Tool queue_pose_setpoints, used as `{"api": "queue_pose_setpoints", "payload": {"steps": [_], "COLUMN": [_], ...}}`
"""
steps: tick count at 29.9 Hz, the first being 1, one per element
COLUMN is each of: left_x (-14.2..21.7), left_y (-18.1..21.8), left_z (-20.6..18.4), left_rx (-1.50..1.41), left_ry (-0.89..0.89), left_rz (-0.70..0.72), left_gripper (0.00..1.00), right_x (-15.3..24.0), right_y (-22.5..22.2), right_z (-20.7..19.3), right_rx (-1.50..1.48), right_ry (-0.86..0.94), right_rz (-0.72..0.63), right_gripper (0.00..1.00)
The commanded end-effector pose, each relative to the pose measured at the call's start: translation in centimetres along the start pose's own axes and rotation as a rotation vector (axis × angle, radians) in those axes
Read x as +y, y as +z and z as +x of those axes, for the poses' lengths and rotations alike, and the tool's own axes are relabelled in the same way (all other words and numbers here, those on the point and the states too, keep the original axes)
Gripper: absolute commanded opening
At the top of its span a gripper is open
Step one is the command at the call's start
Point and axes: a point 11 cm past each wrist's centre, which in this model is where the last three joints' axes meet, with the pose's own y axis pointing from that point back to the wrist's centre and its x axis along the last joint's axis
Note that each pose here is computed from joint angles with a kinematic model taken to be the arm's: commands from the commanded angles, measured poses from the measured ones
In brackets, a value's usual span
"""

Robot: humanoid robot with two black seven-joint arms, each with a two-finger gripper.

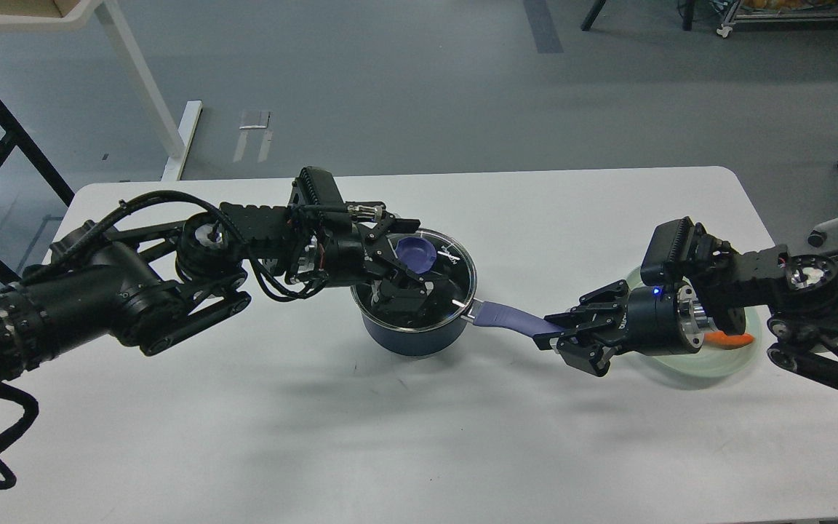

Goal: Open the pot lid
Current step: 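Close the left gripper on the blue knob of the glass lid, then lift the glass lid off the pot with the left gripper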

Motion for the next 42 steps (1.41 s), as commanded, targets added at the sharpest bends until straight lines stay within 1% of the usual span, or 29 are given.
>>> {"api": "queue_pose_setpoints", "payload": {"steps": [1, 3, 5, 6, 8, 10, 11, 13, 14, 15, 17, 21, 25, 28, 32, 37, 42], "left_x": [-0.2, -0.2, -0.2, -0.2, -0.2, -0.2, -0.2, -0.2, -0.2, -0.2, -0.2, -0.1, 0.8, 2.7, 5.8, 11.6, 17.0], "left_y": [-0.1, 0.0, 0.1, 0.1, 0.2, 0.3, 0.3, 0.3, 0.3, 0.2, 0.2, 0.2, -0.7, -1.8, -3.4, -6.3, -6.9], "left_z": [-0.2, -0.5, -0.7, -0.6, -0.9, -1.1, -1.0, -1.0, -1.0, -1.0, -0.6, 0.2, 1.9, 3.1, 2.8, 0.3, -5.5], "left_rx": [0.005, 0.009, 0.006, 0.004, 0.005, 0.012, 0.012, 0.011, 0.011, 0.009, 0.004, -0.012, -0.043, -0.044, -0.045, -0.032, -0.015], "left_ry": [-0.002, 0.001, 0.013, 0.023, 0.031, 0.032, 0.033, 0.034, 0.035, 0.035, 0.042, 0.056, 0.075, 0.094, 0.087, 0.048, 0.002], "left_rz": [0.004, 0.004, 0.004, 0.003, 0.003, 0.003, 0.003, 0.003, 0.002, 0.003, 0.002, 0.000, 0.012, 0.037, 0.087, 0.207, 0.297], "left_gripper": [0.99, 0.99, 0.97, 0.94, 0.83, 0.77, 0.72, 0.57, 0.51, 0.46, 0.42, 0.42, 0.42, 0.43, 0.43, 0.44, 0.44], "right_x": [0.0, 0.0, 0.0, 0.0, 0.0, 0.0, 0.0, 0.0, 0.0, 0.0, 0.1, 0.1, 0.1, 0.2, 0.2, 0.2, 0.2], "right_y": [0.0, 0.0, 0.0, 0.0, 0.0, 0.0, 0.0, 0.0, 0.0, 0.0, 0.1, 0.1, 0.1, 0.2, 0.1, 0.2, 0.2], "right_z": [0.0, 0.0, 0.0, -0.1, 0.0, 0.0, -0.1, -0.1, -0.1, -0.1, -0.1, -0.1, -0.1, -0.1, -0.1, -0.1, -0.1], "right_rx": [0.000, 0.000, 0.000, -0.001, 0.000, 0.000, -0.001, -0.001, -0.001, -0.001, -0.001, -0.002, -0.002, -0.004, -0.003, -0.004, -0.004], "right_ry": [-0.001, -0.001, -0.001, -0.001, -0.001, -0.001, -0.001, -0.001, -0.001, -0.001, -0.001, -0.003, -0.001, -0.001, -0.001, -0.001, -0.001], "right_rz": [0.000, 0.000, 0.000, -0.001, 0.000, 0.000, -0.001, -0.001, -0.001, -0.001, -0.003, -0.003, -0.004, -0.007, -0.005, -0.007, -0.007], "right_gripper": [0.31, 0.31, 0.31, 0.31, 0.31, 0.31, 0.31, 0.31, 0.31, 0.31, 0.31, 0.31, 0.31, 0.31, 0.31, 0.31, 0.31]}}
